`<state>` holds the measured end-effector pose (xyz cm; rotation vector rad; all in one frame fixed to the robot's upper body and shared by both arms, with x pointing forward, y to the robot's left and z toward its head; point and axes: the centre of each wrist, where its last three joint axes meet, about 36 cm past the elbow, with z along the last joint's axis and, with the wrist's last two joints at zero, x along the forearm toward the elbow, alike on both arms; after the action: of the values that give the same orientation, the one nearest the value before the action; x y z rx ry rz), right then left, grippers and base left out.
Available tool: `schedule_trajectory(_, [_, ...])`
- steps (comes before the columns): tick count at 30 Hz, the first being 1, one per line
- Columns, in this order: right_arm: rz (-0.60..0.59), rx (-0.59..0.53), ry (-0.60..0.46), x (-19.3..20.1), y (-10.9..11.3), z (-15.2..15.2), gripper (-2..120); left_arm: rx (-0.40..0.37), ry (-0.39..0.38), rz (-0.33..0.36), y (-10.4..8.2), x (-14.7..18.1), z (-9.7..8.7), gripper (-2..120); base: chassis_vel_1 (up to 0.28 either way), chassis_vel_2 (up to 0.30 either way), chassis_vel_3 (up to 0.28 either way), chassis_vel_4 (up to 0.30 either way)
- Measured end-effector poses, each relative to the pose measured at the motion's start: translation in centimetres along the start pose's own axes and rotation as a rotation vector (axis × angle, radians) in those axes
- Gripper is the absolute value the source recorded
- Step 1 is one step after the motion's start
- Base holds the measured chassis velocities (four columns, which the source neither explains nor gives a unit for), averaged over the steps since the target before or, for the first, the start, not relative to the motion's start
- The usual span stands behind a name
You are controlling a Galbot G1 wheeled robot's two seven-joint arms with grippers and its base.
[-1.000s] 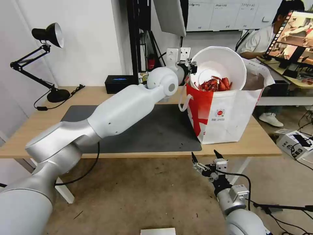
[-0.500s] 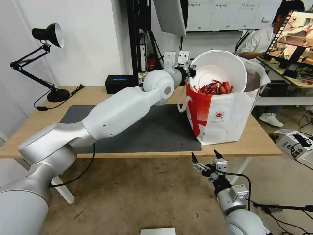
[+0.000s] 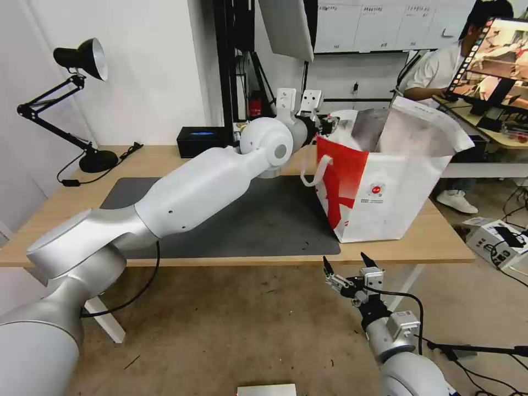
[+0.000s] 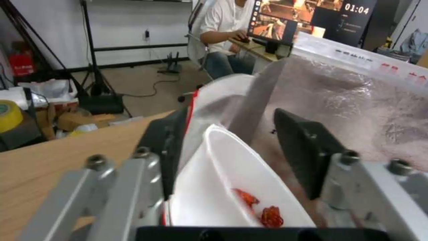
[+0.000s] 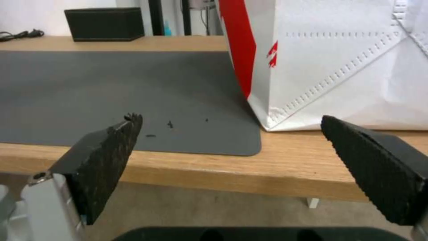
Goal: Pick up the trash from the table and place it into the takeout bag.
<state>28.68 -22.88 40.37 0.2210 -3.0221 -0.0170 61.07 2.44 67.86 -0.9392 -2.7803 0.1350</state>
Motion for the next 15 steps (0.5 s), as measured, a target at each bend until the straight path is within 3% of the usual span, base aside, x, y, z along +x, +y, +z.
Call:
schedule_trajectory(2, [0.0,0.0,0.0,0.0,0.0,0.0,100,0.004,-0.006,-0.008,0.6,0.4,0.0,73,0.0,0.0,0.0,0.0])
schedule_trajectory(4, [0.0,0.0,0.0,0.0,0.0,0.0,100,0.004,-0.007,-0.01,0.7,0.5,0.1,74,0.0,0.0,0.0,0.0])
schedule_trajectory(6, [0.0,0.0,0.0,0.0,0.0,0.0,100,0.004,-0.022,-0.013,1.2,1.1,0.2,87,0.0,0.0,0.0,0.0])
schedule_trajectory(11, [0.0,0.0,0.0,0.0,0.0,0.0,100,-0.006,-0.048,-0.022,1.9,2.1,0.7,98,0.0,0.0,0.0,0.0])
schedule_trajectory(14, [0.0,0.0,0.0,0.0,0.0,0.0,100,-0.008,-0.121,-0.043,4.0,5.1,2.9,100,0.0,0.0,0.0,0.0])
schedule_trajectory(15, [0.0,0.0,0.0,0.0,0.0,0.0,100,-0.029,-0.179,-0.072,6.5,7.7,4.8,100,0.0,0.0,0.0,0.0])
